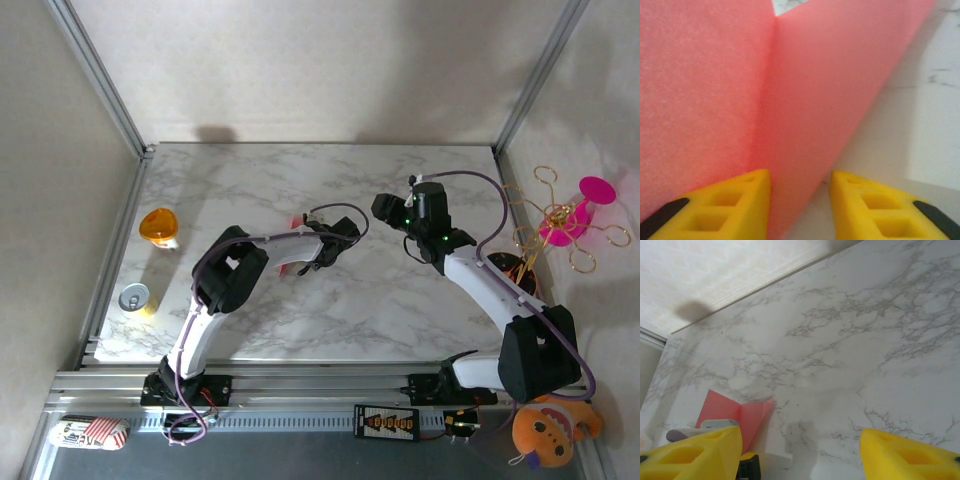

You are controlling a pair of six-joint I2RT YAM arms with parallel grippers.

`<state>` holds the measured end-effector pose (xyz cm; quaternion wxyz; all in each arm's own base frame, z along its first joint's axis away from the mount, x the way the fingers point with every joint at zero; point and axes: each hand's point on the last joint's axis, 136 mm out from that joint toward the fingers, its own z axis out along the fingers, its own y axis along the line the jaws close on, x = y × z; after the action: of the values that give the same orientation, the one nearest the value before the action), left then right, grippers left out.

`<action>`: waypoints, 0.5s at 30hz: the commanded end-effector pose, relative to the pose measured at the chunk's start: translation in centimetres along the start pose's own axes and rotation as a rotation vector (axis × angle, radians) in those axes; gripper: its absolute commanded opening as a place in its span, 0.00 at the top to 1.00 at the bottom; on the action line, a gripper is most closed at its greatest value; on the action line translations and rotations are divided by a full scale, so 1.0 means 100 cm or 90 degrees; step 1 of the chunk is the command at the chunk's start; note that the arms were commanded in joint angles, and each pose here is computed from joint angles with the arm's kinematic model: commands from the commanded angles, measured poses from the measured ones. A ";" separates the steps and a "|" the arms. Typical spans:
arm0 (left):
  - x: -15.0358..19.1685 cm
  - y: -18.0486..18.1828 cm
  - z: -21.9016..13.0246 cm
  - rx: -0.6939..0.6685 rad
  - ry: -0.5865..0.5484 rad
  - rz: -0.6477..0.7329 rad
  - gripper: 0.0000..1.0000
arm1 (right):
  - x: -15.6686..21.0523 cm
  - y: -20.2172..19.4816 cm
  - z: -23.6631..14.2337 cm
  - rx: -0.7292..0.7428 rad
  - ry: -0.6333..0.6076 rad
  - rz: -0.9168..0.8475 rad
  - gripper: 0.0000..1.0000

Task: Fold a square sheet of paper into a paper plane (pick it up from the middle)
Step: Turn over the paper at the center of the table.

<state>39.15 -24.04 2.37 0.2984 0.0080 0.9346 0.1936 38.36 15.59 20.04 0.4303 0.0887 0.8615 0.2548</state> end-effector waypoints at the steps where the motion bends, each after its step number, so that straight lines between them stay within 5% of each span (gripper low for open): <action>1: -0.006 -0.036 -0.034 0.144 0.006 -0.066 0.58 | -0.006 -0.012 -0.001 0.026 -0.025 0.029 0.36; 10: -0.002 -0.095 -0.112 0.460 0.053 -0.145 0.45 | -0.008 -0.025 -0.002 0.059 -0.040 0.054 0.33; 15: -0.016 -0.074 -0.139 0.542 0.038 -0.201 0.46 | -0.003 -0.020 0.003 0.031 -0.018 0.052 0.31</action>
<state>33.16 -35.31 7.44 0.2610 0.0006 0.9493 -0.1754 38.77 13.84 19.29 0.4309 0.1381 0.8588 0.2404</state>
